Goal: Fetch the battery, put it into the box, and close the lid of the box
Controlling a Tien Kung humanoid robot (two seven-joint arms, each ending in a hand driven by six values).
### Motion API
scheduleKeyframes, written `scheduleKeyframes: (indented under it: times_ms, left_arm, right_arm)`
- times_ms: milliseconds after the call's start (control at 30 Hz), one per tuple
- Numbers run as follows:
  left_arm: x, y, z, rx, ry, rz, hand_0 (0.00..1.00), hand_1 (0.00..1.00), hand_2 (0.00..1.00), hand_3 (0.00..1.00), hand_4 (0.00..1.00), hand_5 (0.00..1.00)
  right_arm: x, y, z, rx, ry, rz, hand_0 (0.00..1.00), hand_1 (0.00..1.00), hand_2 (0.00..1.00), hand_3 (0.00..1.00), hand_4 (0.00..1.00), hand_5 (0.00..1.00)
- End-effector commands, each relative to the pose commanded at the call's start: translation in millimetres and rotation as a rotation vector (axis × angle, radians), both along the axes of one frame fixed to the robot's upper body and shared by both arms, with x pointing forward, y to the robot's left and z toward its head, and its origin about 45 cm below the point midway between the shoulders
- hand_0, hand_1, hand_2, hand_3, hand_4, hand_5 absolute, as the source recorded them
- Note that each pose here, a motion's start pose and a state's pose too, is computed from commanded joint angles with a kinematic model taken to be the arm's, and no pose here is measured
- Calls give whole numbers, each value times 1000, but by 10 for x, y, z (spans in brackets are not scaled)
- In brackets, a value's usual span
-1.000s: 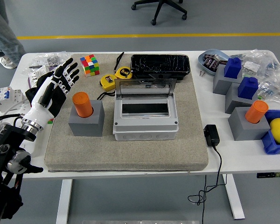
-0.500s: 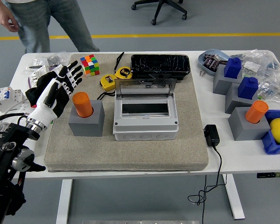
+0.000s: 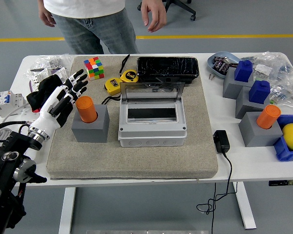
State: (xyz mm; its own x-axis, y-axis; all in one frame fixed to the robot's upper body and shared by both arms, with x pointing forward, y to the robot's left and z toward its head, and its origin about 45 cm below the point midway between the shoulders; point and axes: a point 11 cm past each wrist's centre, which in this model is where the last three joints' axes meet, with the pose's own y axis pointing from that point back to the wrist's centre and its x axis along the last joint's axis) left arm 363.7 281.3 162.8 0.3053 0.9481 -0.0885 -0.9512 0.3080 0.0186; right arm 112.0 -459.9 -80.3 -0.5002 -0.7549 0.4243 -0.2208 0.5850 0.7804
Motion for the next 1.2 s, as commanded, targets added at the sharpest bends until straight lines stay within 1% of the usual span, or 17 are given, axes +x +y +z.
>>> scheduleKeyframes:
  times_ms: [33, 200, 233, 400, 433, 600, 633, 800, 833, 1000, 1033, 1200]
  left_arm:
    - [-4, -1, -6, 3, 1, -1, 998, 998, 998, 998, 998, 572]
    - [-5, 5, -29, 16, 8, -2, 998, 998, 998, 998, 998, 572]
    - [-8, 7, -40, 18, 11, -1, 998, 998, 998, 998, 998, 539]
    - [-25, -9, -90, 47, 20, -6, 998, 998, 998, 998, 998, 539]
    - [-24, -13, -91, 53, 20, -7, 977, 989, 980, 980, 998, 330]
    - [-43, -24, -121, 82, 23, -10, 977, 989, 980, 980, 998, 330]
    - [-48, -26, -129, 86, 24, -10, 951, 968, 942, 945, 998, 297]
    - [-56, -47, -141, 114, 21, -13, 951, 968, 942, 945, 998, 297]
    - [-56, -48, -142, 119, 20, -12, 907, 924, 905, 900, 998, 185]
    - [-43, -17, -131, 131, 12, 14, 907, 924, 905, 900, 998, 185]
    - [-40, -11, -127, 129, 9, 22, 871, 898, 874, 879, 998, 117]
    - [-31, -8, -109, 126, 0, 42, 871, 898, 874, 879, 998, 117]
  right_arm:
    - [-3, 3, -2, 1, 0, 0, 866, 803, 756, 792, 998, 998]
    - [-5, -1, -1, 0, 0, -1, 866, 803, 756, 792, 998, 998]
    - [-2, -2, 1, 0, -1, -2, 866, 803, 756, 792, 998, 998]
    - [-6, -5, 1, 0, -1, -5, 866, 803, 756, 792, 998, 998]
    - [-7, -4, 0, 0, -1, -5, 866, 803, 755, 791, 998, 998]
    - [-15, -3, -2, 0, -1, -7, 866, 803, 755, 791, 998, 998]
    - [-17, -3, -2, 0, -1, -7, 866, 803, 755, 792, 998, 998]
    - [-25, -3, -5, 1, 1, -8, 866, 803, 755, 792, 998, 998]
    - [-28, -3, -6, 1, 1, -9, 864, 803, 755, 791, 998, 998]
    - [-11, 0, -2, 0, -5, -10, 864, 803, 755, 791, 998, 998]
    - [-8, -2, 0, 0, -5, -11, 863, 803, 755, 792, 998, 998]
    - [-20, -10, 0, 0, -1, -13, 863, 803, 755, 792, 998, 998]
